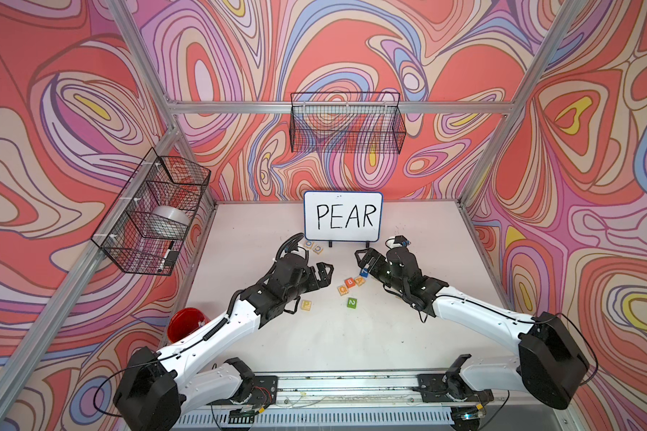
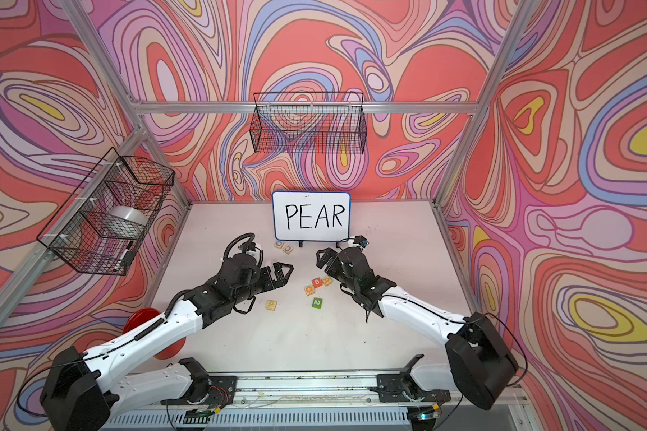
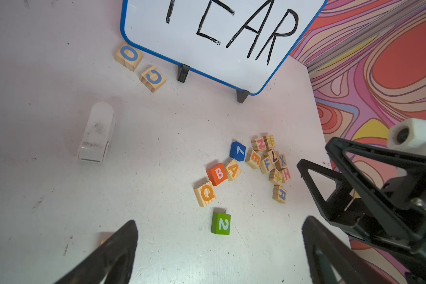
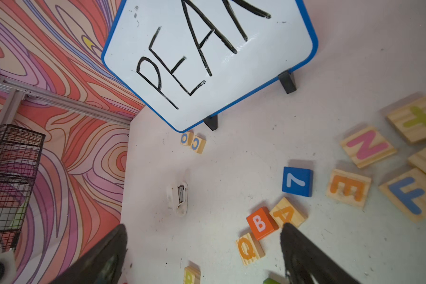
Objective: Spell the uppercase word “pear” with letter blocks
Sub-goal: Move the letter block to the center of the board.
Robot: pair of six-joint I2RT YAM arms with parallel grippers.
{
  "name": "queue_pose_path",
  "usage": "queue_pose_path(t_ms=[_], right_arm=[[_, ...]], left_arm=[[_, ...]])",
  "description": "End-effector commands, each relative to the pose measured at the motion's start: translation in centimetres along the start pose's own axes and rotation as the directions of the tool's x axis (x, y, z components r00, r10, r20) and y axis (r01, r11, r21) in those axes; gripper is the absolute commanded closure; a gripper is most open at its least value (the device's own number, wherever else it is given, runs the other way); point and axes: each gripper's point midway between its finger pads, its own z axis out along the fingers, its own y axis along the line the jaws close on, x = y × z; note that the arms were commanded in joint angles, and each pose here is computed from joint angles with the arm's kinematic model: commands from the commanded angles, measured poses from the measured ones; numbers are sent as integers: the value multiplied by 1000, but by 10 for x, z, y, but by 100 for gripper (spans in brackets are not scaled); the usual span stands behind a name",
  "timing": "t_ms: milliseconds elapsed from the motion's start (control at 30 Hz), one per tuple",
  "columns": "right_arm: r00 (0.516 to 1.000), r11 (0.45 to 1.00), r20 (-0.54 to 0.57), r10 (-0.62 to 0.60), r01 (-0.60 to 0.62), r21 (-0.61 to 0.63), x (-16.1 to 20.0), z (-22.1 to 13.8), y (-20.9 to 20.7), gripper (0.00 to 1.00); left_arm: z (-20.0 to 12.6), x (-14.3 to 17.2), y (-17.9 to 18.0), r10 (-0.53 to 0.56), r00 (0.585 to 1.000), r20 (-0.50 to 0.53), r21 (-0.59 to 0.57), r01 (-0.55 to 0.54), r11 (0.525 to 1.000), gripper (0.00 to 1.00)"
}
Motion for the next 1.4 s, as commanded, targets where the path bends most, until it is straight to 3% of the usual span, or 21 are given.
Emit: queue_pose_path(t_ms=[0,100,267,500,600,800,1000,1367], right_arm=[[999,986,18,-34,30,163,-7,8,-20,2],[990,932,34,-139,119,343,-24,9,-35,2],[965,843,39,-258,206,497,-45,-1,-46,4],[963,833,100,-249,161,529,-53,-29,-59,4],[962,827,109,-249,153,540,-52,-36,-66,4],[950,797,98,-298,190,573,-57,-28,-66,3],[937,759,68,-342,233,608,-62,-10,-60,3],[948,757,54,-315,217,616,-53,-2,-69,3]], left_arm=[[-8,-28,10,90,992,88,-132,-78,988,0],[-9,-40,24,234,971,50,-285,-211,935,0],[-1,-37,31,375,920,-117,-361,-391,847,0],[9,20,49,280,928,-245,-270,-343,900,0],[4,43,70,235,924,-301,-292,-323,900,0],[6,84,91,204,900,-385,-254,-316,914,4],[18,101,98,192,878,-439,-247,-323,914,12],[46,113,109,218,844,-490,-255,-378,890,29]])
